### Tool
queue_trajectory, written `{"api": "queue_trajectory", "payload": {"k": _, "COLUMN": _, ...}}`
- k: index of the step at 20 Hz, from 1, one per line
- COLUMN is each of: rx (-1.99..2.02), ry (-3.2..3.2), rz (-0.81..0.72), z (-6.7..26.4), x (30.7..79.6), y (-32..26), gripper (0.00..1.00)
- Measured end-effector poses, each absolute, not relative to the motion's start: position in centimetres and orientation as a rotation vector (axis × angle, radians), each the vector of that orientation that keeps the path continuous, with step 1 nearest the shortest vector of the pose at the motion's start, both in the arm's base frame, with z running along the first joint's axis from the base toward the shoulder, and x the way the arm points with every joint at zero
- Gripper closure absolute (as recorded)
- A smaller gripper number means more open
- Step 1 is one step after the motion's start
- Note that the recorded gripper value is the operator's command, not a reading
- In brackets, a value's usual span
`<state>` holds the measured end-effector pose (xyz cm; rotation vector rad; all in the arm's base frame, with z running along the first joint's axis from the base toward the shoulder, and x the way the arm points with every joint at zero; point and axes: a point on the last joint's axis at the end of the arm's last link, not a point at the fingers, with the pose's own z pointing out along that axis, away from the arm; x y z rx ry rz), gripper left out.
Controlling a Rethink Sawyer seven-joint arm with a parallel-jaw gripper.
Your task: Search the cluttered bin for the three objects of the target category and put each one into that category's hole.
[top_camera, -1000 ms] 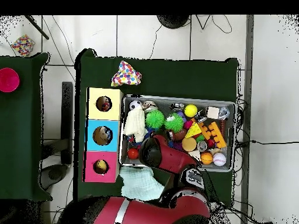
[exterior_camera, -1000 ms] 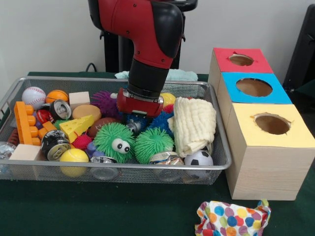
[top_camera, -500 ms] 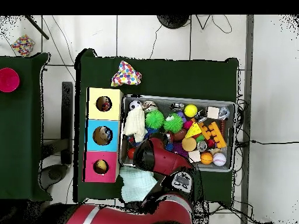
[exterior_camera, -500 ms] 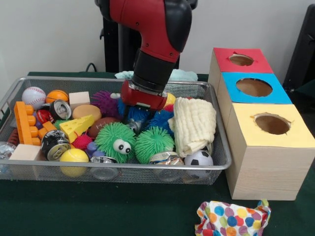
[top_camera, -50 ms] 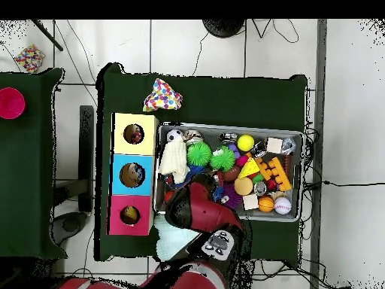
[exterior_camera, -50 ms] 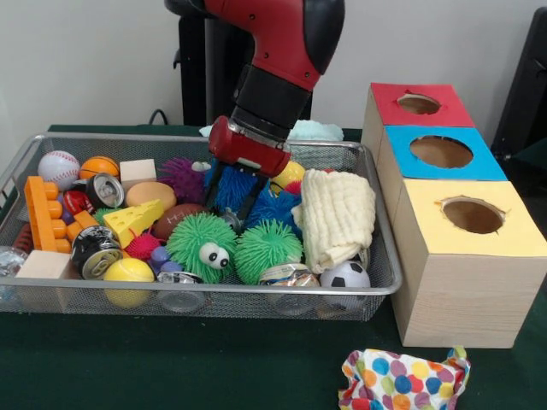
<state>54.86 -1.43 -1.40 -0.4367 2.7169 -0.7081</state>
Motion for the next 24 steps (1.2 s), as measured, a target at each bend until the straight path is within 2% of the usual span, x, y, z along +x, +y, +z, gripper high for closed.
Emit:
{"api": "queue_trajectory", "payload": {"k": 10, "rx": -0.416, "ry": 2.606, "rz": -0.779, "z": -0.2, "x": 55.3, "y": -2.6, "gripper": 0.0}}
{"api": "queue_trajectory", "payload": {"k": 18, "rx": -0.217, "ry": 2.699, "rz": -0.801, "z": -2.5, "x": 53.4, "y": -8.1, "gripper": 0.0}}
{"api": "queue_trajectory", "payload": {"k": 24, "rx": -0.073, "ry": 2.708, "rz": -0.767, "z": -2.6, "x": 53.6, "y": -10.8, "gripper": 0.0}}
